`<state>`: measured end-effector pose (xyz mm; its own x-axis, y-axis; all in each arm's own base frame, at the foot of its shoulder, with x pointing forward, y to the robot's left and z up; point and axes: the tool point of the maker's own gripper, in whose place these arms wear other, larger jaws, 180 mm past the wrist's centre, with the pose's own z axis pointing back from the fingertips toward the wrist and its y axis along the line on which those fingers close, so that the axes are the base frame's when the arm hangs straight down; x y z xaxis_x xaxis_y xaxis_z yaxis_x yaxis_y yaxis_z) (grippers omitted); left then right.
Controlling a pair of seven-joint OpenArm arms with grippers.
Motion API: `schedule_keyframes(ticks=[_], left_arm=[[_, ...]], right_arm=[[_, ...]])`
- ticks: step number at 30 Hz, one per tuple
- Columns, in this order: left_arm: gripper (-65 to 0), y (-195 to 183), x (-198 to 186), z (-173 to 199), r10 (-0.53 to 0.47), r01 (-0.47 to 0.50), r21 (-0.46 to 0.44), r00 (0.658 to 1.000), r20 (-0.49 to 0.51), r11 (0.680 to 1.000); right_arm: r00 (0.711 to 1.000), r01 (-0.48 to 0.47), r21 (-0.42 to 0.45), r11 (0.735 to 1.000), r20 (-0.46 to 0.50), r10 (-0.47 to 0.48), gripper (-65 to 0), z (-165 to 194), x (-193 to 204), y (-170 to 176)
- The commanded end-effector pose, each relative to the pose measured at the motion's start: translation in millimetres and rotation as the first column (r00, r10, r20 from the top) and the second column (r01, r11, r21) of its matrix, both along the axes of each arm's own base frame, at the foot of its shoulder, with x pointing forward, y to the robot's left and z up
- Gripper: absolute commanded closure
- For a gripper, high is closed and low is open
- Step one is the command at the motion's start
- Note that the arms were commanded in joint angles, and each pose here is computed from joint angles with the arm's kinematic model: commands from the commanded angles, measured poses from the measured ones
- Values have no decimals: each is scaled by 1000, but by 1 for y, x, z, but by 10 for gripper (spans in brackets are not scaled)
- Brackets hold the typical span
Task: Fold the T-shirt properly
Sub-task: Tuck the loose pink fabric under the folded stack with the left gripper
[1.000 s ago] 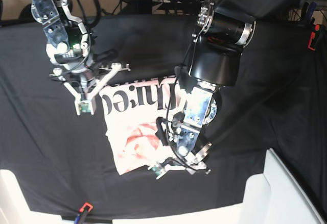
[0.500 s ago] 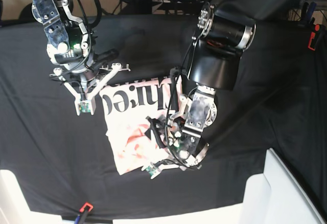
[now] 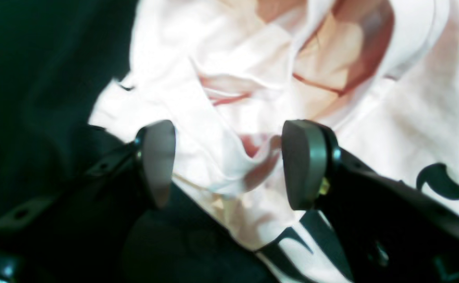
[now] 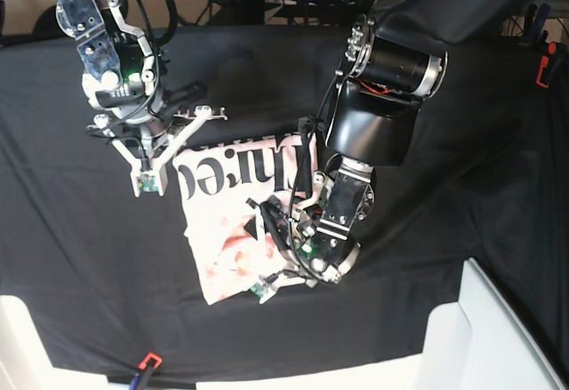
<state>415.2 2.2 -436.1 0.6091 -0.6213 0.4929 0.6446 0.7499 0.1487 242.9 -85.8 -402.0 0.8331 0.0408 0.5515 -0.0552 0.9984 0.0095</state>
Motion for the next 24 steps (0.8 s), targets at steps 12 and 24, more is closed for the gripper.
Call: schedule_keyframes(ticks=[12, 24], left_arm=[[-334, 0, 52, 38, 101, -95, -44, 983, 151, 994], [-334, 1, 49, 33, 102, -97, -39, 986, 135, 995]], right_arm=[[999, 3, -13, 1000, 42, -2, -58, 8, 8, -5], [999, 3, -13, 1000, 43, -2, -58, 8, 8, -5]])
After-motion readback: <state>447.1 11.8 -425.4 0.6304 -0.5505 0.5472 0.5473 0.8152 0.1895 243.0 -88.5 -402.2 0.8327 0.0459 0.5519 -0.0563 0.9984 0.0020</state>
